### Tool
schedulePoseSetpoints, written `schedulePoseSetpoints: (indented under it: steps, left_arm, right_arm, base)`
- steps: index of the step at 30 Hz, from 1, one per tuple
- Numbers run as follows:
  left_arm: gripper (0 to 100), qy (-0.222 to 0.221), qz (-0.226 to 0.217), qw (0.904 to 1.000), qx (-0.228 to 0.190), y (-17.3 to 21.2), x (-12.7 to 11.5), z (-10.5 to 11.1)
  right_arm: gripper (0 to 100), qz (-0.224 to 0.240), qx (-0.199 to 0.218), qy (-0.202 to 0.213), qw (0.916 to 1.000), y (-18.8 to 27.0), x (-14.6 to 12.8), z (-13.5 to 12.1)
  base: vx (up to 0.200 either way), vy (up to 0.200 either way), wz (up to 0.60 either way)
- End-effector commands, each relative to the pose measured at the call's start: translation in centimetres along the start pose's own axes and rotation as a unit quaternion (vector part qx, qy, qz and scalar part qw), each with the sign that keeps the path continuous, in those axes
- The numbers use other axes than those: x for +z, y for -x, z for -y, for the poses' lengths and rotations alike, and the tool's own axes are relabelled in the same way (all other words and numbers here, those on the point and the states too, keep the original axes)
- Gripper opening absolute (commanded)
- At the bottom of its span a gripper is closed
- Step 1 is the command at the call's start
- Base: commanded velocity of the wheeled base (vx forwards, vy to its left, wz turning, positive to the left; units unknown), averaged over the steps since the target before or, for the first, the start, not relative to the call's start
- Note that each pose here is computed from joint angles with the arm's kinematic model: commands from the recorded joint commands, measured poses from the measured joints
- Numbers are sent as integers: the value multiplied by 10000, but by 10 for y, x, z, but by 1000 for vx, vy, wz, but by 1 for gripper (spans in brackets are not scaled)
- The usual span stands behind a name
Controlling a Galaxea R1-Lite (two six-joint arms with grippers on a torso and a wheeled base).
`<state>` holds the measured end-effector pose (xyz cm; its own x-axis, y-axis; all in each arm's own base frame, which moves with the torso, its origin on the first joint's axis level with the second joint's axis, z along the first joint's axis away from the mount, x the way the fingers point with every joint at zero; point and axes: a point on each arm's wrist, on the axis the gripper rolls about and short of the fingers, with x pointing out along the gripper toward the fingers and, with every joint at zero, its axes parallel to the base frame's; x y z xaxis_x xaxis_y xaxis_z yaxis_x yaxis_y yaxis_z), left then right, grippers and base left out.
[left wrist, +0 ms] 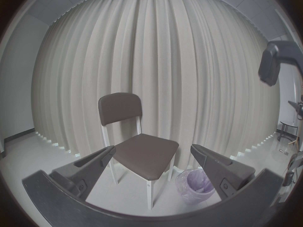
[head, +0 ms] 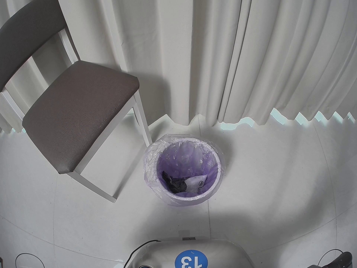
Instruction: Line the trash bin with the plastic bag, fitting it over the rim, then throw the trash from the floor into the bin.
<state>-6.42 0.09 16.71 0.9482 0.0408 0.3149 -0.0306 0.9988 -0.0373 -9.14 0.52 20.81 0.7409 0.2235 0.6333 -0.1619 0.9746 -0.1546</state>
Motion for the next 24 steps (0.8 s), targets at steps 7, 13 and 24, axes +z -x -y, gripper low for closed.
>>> schedulePoseSetpoints:
  steps: [7, 13, 24]
  left_arm:
    - [100, 738, -921, 9921, 432, -13, -83, -3]
    - [100, 819, -1210, 9881, 483, -12, -93, -3]
    - [100, 672, -1261, 9891, 353, -12, -94, -3]
  right_arm:
    - [100, 339, -86, -373, 9987, 1, -17, 0]
    - [100, 333, -104, -373, 9987, 1, -19, 0]
    - [100, 174, -124, -341, 9992, 2, -28, 0]
  base:
    - [0, 0, 0]
    - [0, 0, 0]
    - [0, 0, 0]
